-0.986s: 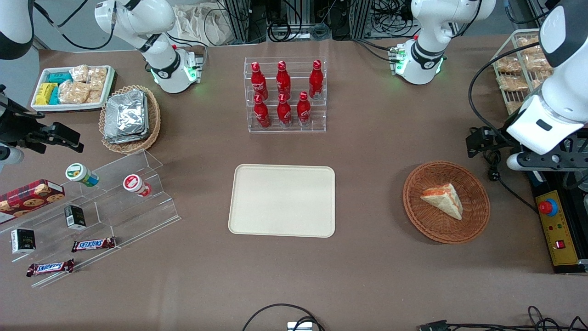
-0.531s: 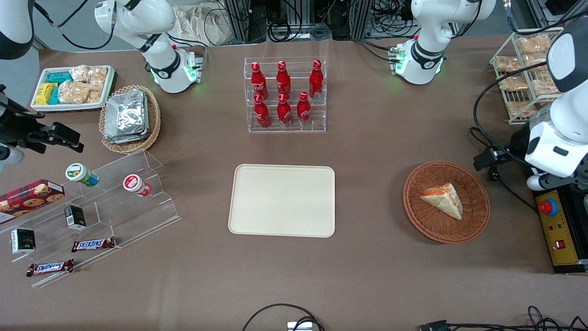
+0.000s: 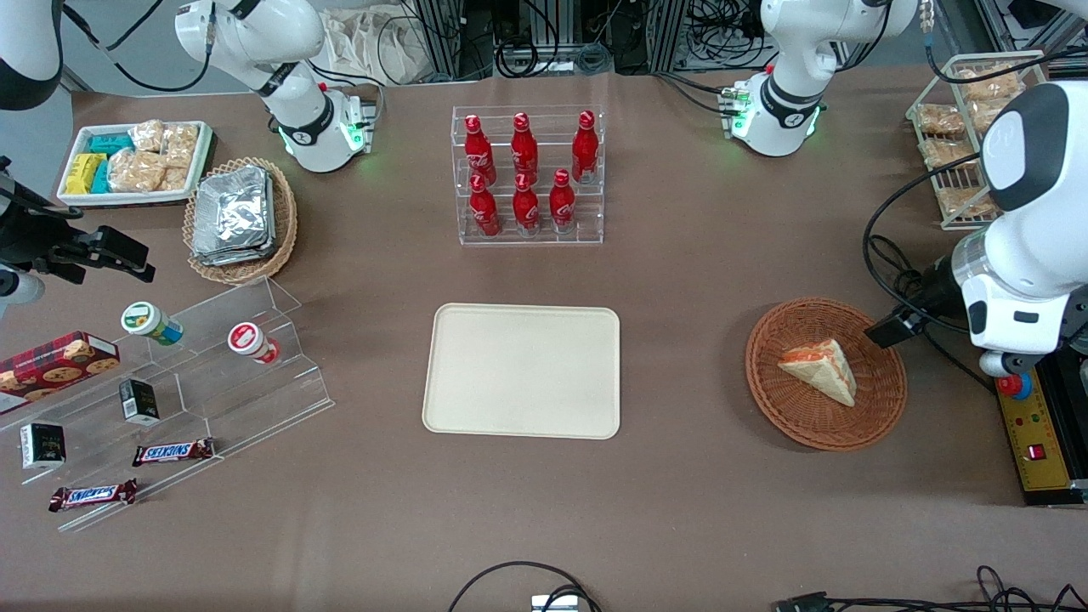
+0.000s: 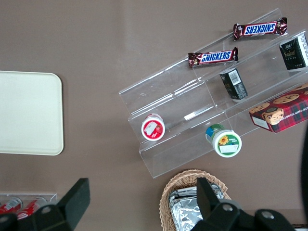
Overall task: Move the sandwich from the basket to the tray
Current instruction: 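Move the left gripper from rest toward the sandwich in the wicker basket, then lower the left gripper onto the wrapped sandwich and close on it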
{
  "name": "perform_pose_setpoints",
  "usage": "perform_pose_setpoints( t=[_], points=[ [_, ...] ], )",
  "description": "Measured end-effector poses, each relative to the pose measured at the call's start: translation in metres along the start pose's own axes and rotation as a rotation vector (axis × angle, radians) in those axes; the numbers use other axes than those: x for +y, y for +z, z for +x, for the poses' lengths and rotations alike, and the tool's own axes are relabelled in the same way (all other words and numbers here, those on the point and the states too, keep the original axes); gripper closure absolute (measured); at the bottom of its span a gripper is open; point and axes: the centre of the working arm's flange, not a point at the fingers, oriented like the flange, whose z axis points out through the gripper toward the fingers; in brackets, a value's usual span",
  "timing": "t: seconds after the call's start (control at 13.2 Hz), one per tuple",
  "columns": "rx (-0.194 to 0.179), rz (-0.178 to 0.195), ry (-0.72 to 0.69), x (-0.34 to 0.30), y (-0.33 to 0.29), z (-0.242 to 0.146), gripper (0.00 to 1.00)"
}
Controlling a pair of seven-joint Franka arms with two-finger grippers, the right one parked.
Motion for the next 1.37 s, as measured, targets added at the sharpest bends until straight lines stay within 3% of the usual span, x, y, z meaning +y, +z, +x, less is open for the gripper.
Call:
perform_pose_setpoints(
  t=[0.61,1.06,1.37],
  points=[
    [0.009,-0.003,-0.286,-0.017,0.087,0.016,0.00],
    [0.011,-0.003,-0.400,-0.026,0.143,0.008,0.00],
    [0.034,-0.035,-0.471,-0.033,0.176,0.003,0.00]
  ],
)
